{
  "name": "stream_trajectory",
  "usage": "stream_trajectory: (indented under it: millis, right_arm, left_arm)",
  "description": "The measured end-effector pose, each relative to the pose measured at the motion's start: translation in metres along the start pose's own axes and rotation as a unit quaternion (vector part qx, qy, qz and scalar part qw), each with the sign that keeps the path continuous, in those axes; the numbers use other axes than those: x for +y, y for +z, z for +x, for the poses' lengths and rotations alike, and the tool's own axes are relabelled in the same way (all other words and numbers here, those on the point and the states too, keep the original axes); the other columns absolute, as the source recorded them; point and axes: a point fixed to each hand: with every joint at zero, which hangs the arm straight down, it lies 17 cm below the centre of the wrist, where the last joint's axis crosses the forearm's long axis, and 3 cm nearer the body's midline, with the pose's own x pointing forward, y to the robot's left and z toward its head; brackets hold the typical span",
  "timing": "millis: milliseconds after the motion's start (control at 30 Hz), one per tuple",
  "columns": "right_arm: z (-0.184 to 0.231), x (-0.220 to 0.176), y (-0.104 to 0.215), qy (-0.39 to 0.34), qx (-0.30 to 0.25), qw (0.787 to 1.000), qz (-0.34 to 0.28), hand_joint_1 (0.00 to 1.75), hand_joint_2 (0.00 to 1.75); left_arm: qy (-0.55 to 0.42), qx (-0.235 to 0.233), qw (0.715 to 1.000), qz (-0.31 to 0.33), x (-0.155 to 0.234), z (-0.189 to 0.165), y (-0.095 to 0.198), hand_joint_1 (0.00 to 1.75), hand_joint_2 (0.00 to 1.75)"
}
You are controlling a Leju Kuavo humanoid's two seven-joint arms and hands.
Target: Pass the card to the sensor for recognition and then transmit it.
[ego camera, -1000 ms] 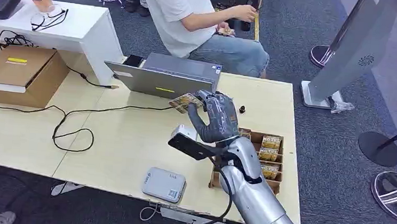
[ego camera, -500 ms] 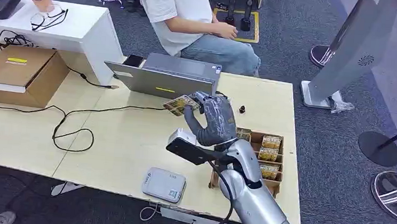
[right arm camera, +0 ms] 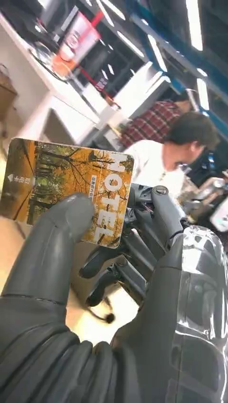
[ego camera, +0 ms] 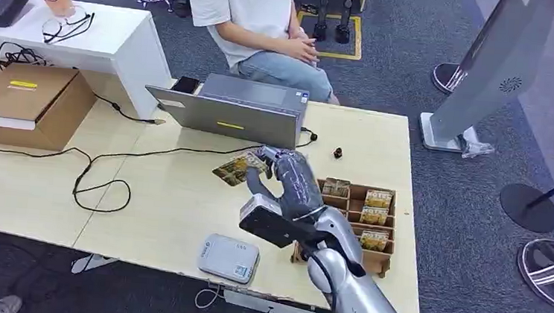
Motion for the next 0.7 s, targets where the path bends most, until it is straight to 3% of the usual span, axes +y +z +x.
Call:
stream_trajectory:
  millis: [433,700]
  right_arm:
    - [0.016,0.022,0.02,-0.129,-0.014,0.99,0.051,1.75,1.75]
    - [0.023,0.031,0.033,-0.169,-0.018,0.983,0.074,1.75,1.75]
  left_arm:
    - [-0.005,-0.003,1.0,0.008,0.004,-0.004,0.001,0.0,0.0]
    - [-0.012,-0.011,1.0,0.022,0.013,0.001,-0.001,0.0,0.0]
